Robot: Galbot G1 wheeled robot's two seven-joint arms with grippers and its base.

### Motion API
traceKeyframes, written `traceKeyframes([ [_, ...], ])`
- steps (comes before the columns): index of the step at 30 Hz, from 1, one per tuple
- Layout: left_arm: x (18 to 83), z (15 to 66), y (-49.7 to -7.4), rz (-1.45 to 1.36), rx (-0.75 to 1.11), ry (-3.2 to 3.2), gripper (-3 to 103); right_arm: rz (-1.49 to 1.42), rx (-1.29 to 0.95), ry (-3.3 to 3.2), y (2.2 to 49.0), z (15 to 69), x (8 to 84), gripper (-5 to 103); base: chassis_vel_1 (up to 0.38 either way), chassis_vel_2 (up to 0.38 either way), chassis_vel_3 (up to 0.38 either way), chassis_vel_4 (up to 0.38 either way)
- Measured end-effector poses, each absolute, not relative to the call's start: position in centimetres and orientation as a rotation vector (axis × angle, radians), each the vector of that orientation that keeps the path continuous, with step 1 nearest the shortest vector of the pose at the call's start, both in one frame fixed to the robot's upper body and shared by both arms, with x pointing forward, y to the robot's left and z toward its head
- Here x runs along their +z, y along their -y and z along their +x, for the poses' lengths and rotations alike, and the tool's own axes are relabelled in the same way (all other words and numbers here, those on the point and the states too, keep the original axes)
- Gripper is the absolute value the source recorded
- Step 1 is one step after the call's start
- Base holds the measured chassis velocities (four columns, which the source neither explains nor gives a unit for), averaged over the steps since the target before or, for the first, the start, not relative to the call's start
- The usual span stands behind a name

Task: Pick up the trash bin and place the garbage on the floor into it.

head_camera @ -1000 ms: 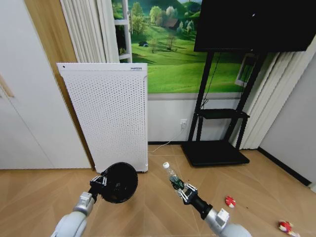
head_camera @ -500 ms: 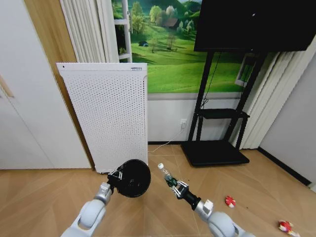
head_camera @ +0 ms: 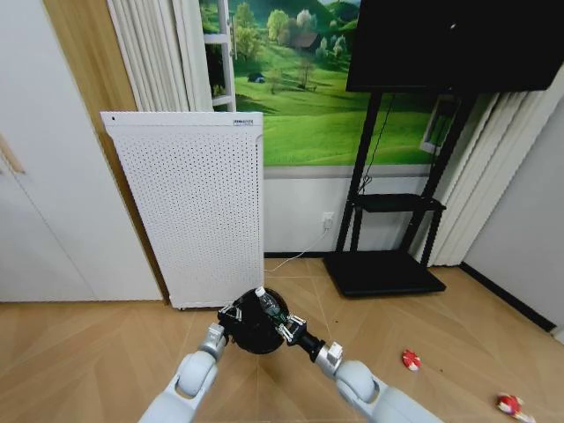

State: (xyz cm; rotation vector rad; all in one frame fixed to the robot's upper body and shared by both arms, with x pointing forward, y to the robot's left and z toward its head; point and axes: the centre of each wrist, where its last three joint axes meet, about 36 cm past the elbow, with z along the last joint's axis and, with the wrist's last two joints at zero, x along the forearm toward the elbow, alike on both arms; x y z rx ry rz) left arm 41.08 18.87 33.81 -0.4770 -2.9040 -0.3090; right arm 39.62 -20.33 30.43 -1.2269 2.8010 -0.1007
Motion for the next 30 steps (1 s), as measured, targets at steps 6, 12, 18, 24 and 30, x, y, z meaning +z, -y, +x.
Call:
traceKeyframes([
  [6,33.6,40.8,-17.2,-0.502,-0.28,2.905,7,-1.238,-0.119,-2.802,20.0,39.8,29.7,21,0.0,0.0,0.0,0.0],
  [12,33.6,40.4,-16.9,-0.509,-0.278,2.902,7,-1.25,-0.132,-2.808,20.6,39.8,29.7,42,0.0,0.0,0.0,0.0],
  [18,33.6,40.2,-17.1,-0.511,-0.287,2.901,7,-1.241,-0.143,-2.82,21.2,39.8,29.6,70,0.0,0.0,0.0,0.0],
  [24,33.6,40.1,-17.5,-0.506,-0.292,2.9,7,-1.233,-0.148,-2.822,21.5,39.8,29.7,86,0.0,0.0,0.0,0.0],
  [30,33.9,39.7,-18.7,-0.474,-0.3,2.906,7,-1.13,-0.102,-2.866,23.2,40.4,31.3,100,0.0,0.0,0.0,0.0],
])
